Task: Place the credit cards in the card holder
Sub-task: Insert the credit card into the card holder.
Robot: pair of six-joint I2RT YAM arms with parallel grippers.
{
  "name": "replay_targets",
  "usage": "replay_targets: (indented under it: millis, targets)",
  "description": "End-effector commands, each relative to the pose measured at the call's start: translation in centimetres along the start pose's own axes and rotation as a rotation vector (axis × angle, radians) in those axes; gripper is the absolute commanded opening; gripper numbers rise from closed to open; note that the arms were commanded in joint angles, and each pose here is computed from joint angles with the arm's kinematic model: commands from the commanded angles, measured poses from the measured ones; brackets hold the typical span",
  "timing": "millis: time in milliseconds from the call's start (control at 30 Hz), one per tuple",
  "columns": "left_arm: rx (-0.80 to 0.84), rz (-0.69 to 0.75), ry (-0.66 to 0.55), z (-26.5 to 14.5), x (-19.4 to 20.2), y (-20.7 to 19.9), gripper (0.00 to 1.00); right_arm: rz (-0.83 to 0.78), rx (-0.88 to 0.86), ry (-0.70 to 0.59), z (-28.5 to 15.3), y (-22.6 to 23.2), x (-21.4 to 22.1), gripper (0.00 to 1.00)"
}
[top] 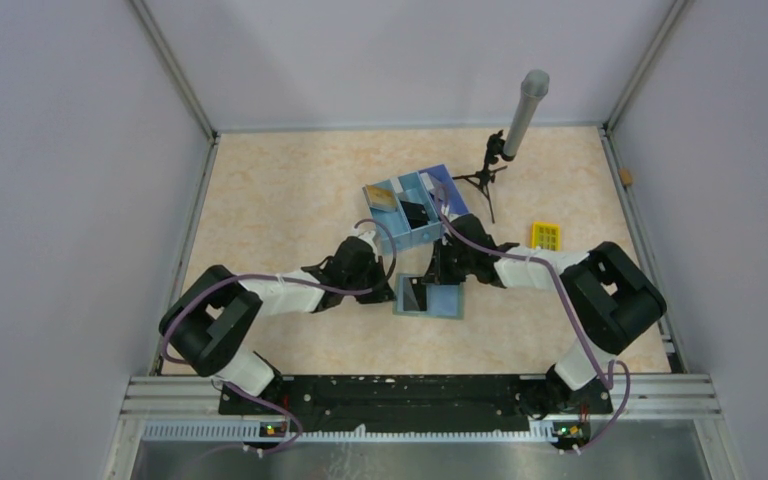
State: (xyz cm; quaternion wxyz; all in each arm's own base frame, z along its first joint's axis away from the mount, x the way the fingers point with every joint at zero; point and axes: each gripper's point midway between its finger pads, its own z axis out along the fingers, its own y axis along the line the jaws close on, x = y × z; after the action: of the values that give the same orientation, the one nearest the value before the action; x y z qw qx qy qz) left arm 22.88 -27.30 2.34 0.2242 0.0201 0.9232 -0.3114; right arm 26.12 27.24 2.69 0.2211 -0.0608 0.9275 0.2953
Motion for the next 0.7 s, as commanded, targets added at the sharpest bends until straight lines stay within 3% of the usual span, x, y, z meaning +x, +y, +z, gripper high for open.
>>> replay_targets:
  millis: [0,367,667]
  targets:
    - [0.028,0.008,-0.040,0.5,-1.4,-1.1,0.00,-0.025,-0.032,-0.011,0.0,1.7,-0.4,0.03]
    - [0.088,-0.056,-0.038,0.2,-0.6,-1.8,0.00,0.133,0.036,-0.123,-0.1,2.1,-0.7,0.06]
    - [0.094,-0.067,-0.054,-0.4,-0.5,-1.8,0.00,0.103,0.088,-0.166,-3.2,1.8,-1.4,0.33]
